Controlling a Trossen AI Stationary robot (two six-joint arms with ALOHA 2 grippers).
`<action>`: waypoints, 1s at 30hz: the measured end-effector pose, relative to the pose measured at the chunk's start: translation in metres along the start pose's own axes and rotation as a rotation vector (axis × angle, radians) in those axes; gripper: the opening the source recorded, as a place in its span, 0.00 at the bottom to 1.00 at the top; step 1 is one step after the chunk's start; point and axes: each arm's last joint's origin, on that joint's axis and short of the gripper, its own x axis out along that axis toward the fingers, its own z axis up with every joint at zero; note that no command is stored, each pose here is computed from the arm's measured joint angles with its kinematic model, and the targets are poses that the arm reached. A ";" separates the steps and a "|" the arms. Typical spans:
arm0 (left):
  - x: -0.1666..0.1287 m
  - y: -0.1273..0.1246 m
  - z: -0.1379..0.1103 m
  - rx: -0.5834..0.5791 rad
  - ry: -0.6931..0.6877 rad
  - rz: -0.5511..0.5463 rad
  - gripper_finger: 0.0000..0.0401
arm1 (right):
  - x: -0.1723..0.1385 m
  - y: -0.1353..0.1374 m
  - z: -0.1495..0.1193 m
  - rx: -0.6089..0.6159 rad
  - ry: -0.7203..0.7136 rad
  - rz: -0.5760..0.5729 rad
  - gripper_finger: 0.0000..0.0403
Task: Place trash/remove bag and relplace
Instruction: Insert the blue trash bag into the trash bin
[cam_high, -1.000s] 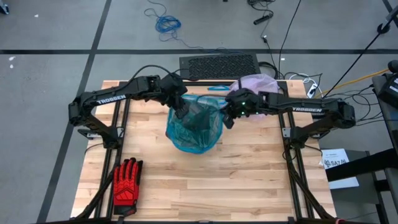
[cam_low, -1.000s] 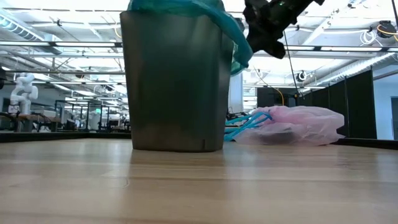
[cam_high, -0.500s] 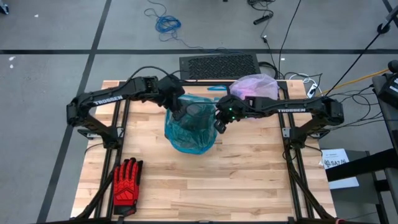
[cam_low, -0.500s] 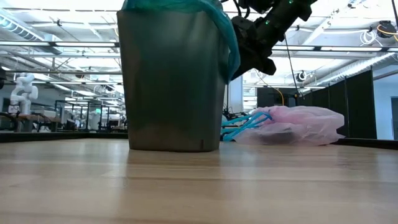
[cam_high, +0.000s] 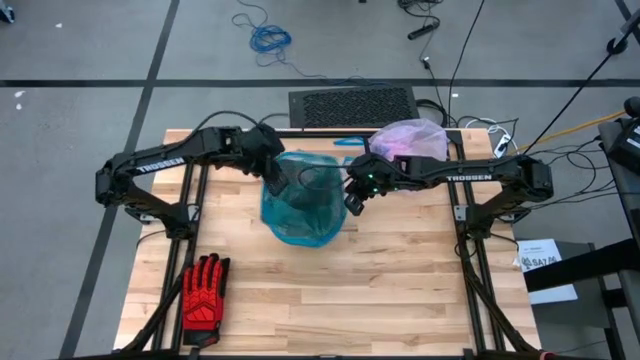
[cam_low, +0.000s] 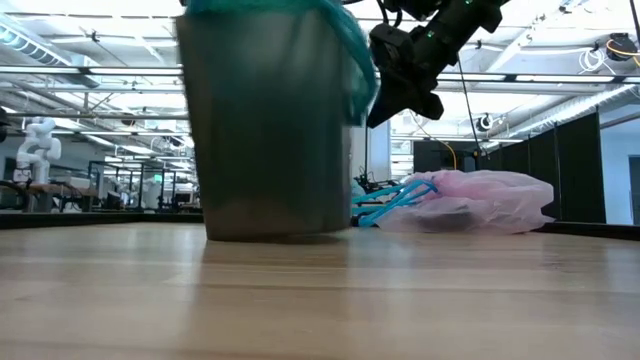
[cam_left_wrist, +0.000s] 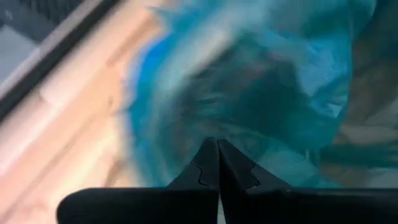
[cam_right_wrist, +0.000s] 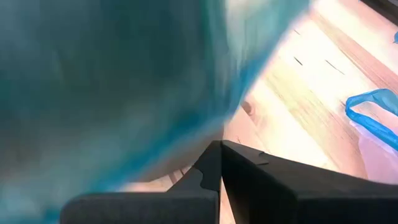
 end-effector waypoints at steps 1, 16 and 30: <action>0.002 0.000 -0.005 -0.001 0.024 0.003 0.00 | 0.000 0.000 0.000 0.000 0.000 0.000 0.00; -0.082 -0.016 -0.031 -0.177 -0.141 -0.234 0.00 | 0.000 0.000 0.000 -0.015 0.000 0.000 0.00; -0.040 -0.056 -0.055 0.045 0.144 -0.243 0.00 | 0.000 0.000 0.001 -0.019 -0.005 0.007 0.00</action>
